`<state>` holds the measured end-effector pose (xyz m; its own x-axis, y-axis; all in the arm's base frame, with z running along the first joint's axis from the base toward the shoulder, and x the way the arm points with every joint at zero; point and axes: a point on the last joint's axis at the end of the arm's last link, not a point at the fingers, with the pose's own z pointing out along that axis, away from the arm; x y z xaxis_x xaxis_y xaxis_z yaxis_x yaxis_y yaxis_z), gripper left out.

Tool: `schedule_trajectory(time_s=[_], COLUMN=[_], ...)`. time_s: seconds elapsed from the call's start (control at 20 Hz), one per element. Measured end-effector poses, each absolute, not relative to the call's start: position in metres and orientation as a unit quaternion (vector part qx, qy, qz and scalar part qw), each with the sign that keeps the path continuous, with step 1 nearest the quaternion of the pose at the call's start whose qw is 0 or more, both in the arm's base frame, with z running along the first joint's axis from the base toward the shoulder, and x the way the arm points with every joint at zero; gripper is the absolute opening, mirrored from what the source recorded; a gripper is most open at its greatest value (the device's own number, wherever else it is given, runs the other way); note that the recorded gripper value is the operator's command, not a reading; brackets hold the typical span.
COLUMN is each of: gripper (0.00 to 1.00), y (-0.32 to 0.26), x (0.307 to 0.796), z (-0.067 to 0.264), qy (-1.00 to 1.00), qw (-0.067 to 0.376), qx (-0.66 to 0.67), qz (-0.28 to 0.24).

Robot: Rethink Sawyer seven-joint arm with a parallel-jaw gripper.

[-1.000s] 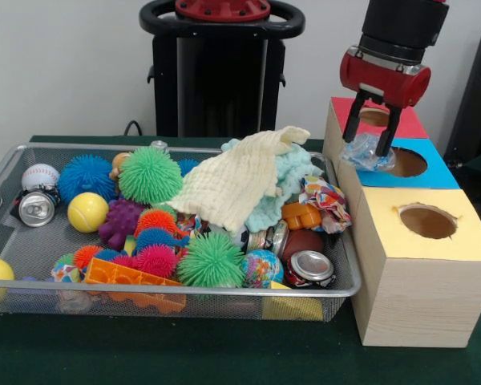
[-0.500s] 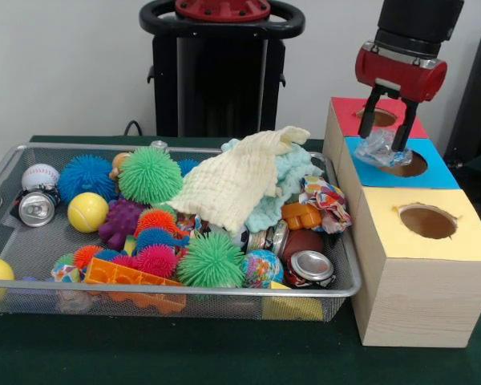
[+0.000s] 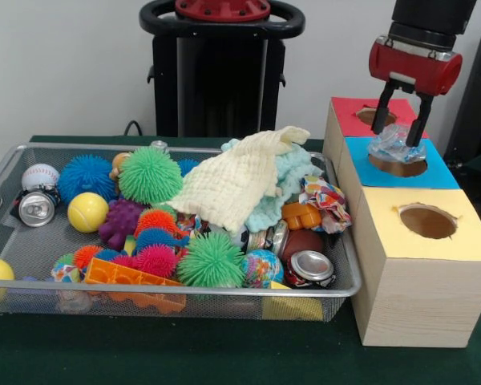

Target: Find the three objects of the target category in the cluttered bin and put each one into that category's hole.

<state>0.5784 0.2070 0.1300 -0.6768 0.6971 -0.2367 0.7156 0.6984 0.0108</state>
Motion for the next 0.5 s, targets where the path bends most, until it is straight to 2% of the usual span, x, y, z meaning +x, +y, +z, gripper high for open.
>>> schedule_trajectory(time_s=[0.4,0.45,0.5], gripper=[0.0,1.0,1.0], y=[0.2076,0.2078,0.2077], x=[0.5816,0.5821,0.5822], z=[0.1317,0.1319,0.132], qy=[0.914,0.914,0.914], qw=[0.114,0.115,0.115], qx=[0.387,0.387,0.387], qz=[-0.039,-0.039,-0.039])
